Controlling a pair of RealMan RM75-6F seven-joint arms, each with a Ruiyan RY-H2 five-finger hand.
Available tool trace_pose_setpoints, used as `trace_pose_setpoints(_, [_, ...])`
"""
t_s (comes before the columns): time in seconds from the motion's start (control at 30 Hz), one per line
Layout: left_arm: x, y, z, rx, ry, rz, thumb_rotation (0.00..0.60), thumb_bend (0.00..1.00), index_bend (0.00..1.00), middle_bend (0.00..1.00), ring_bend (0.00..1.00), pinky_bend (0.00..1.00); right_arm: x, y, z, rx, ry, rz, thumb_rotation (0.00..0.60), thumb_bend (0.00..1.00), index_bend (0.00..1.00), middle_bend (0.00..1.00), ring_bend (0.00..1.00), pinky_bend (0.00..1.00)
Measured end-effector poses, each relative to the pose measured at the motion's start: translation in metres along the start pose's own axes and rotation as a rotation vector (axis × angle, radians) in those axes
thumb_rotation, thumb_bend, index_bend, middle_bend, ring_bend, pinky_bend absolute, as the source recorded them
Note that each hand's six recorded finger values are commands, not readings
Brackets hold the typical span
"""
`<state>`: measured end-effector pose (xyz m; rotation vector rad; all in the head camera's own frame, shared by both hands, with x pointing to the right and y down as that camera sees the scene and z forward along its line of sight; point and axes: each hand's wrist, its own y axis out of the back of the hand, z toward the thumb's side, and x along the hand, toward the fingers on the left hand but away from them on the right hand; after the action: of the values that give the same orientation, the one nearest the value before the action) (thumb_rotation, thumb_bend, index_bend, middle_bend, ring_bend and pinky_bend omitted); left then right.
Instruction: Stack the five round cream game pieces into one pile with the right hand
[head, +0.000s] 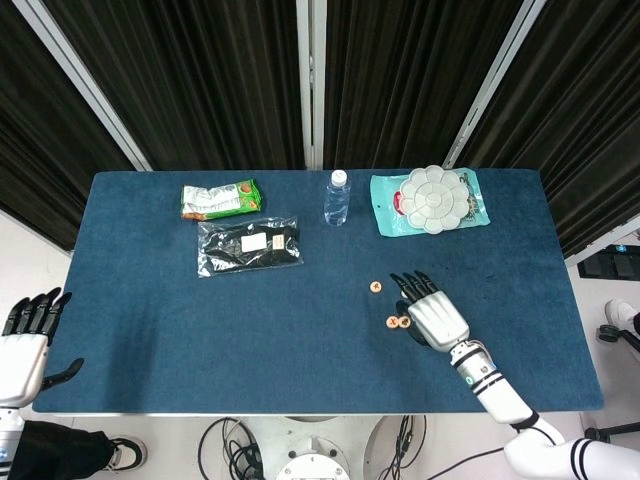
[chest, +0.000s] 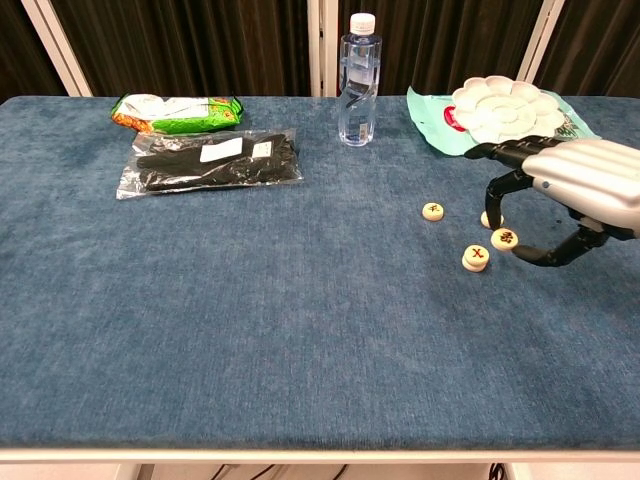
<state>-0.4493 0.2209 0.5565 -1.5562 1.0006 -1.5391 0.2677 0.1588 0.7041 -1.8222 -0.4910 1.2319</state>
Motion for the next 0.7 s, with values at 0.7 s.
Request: trace_pose_setpoints(0.7, [0.000,0.000,-0.001,0.000,0.007,0.000,0.600,0.19,0.04,0.00,0.00,0.00,-0.013,-0.011,0.007,-0.017,0.003,0.028,0.600,0.28,0.55,0.01,0.00,0.00])
